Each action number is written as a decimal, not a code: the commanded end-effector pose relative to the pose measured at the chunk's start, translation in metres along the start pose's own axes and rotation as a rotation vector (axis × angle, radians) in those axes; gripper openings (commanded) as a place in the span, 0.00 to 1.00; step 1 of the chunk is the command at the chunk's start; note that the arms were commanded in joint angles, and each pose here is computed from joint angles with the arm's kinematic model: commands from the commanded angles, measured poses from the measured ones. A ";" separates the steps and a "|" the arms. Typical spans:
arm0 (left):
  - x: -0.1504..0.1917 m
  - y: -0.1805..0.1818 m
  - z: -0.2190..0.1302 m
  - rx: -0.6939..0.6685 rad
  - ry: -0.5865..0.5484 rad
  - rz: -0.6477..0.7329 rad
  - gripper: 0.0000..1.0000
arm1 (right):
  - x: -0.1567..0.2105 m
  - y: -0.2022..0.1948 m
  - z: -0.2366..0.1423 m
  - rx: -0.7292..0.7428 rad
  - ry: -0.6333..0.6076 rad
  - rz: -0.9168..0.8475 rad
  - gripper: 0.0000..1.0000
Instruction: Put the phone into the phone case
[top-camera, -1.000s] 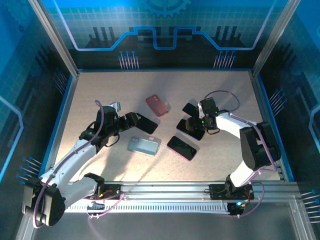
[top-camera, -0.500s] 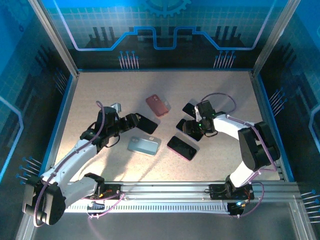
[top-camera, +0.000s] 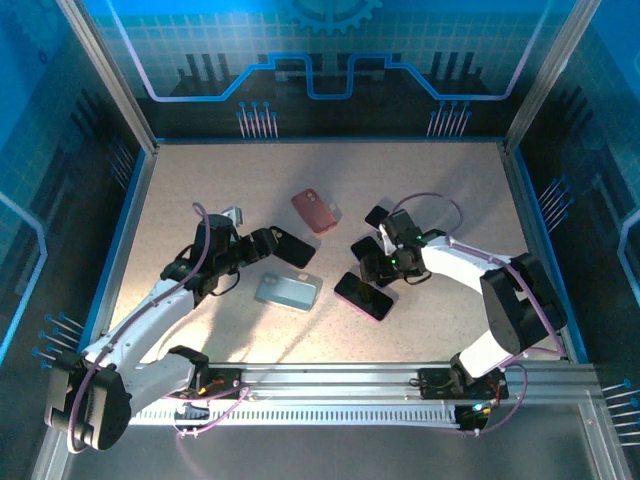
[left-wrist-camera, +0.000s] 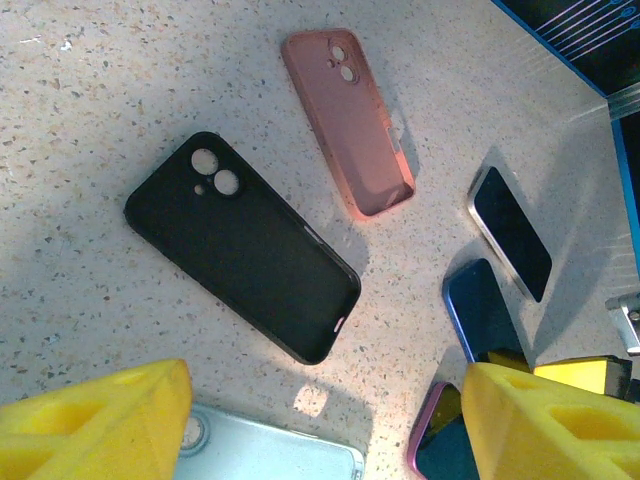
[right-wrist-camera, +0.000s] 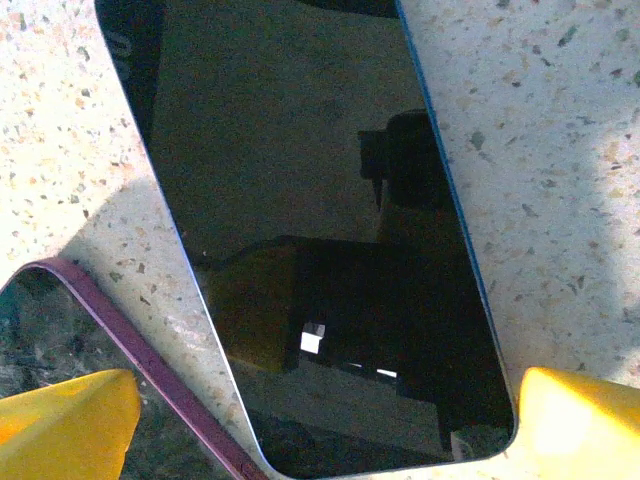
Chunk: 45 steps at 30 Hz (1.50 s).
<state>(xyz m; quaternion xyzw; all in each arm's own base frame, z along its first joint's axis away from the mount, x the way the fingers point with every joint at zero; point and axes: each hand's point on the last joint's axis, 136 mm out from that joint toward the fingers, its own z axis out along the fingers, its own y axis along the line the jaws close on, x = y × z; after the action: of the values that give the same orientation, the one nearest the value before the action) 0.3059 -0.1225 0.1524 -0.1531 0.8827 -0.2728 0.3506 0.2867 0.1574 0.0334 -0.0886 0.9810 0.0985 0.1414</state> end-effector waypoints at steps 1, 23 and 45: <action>0.006 -0.006 0.001 0.034 0.024 0.003 0.71 | -0.015 -0.001 -0.005 0.088 -0.012 -0.095 0.99; 0.017 0.006 0.004 -0.002 0.050 -0.005 0.71 | -0.028 0.006 0.022 0.133 0.060 -0.266 1.00; 0.024 0.004 0.010 -0.023 0.106 0.039 0.67 | -0.023 0.004 0.040 0.218 0.130 -0.256 0.67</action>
<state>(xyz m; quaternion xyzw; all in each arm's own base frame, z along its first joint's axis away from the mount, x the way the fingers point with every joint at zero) 0.2947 -0.1268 0.1237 -0.1455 0.9040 -0.2586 0.3080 0.3212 0.1774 0.0174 -0.2025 0.9730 -0.0071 0.1105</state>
